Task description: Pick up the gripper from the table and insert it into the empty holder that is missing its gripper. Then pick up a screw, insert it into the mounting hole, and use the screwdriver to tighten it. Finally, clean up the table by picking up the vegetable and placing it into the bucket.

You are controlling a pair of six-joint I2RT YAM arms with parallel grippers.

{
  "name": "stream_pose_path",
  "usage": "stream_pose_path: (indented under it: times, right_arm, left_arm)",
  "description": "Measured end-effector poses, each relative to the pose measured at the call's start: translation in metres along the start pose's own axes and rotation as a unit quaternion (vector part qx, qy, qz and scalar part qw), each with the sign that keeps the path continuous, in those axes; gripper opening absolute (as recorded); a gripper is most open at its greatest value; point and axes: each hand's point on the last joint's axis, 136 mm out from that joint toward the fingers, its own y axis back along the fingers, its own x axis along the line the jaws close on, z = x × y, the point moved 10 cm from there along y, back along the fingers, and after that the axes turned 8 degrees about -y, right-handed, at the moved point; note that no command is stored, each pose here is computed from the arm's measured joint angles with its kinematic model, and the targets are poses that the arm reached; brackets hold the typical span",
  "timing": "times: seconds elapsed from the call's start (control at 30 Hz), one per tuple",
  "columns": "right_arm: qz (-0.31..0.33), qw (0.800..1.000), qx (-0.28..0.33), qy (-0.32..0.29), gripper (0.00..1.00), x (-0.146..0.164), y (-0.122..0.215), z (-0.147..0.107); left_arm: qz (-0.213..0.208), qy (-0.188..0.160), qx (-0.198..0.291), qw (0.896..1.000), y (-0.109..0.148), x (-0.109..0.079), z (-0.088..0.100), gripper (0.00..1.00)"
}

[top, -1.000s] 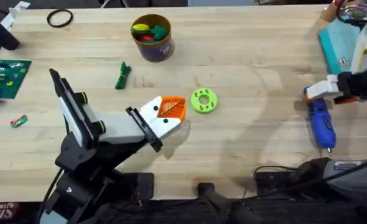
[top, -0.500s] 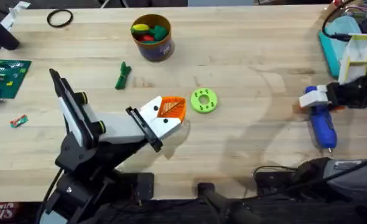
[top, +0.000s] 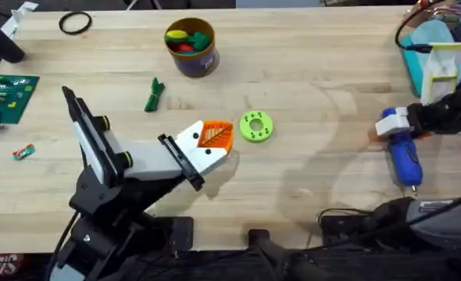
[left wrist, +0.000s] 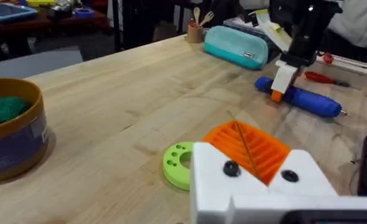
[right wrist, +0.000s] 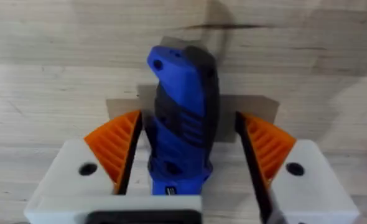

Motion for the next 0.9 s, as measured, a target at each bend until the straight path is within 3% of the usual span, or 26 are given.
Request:
stream_pose_path:
  times: [0.03,0.13,0.27,0.9]
  right_arm:
    - [-0.008,1.000,-0.004,0.002,0.707,-0.0018,0.0000,0.0015]
    - [-0.013,1.000,-0.007,0.001,0.482,-0.0033,-0.0002,0.0028]
    - [-0.013,1.000,-0.008,0.004,0.334,-0.0035,-0.0005,0.0035]
    - [0.017,1.000,-0.011,0.004,0.287,0.0000,0.0008,0.0055]
  left_arm:
    - [0.000,0.000,0.000,1.000,0.0000,0.0000,0.0000,0.011]
    - [0.000,0.000,0.000,1.000,0.0000,0.0000,0.0000,0.009]
    - [0.000,0.000,0.000,1.000,0.0000,0.0000,0.0000,0.010]
    - [0.000,0.000,0.000,1.000,0.0000,0.0000,0.0000,0.010]
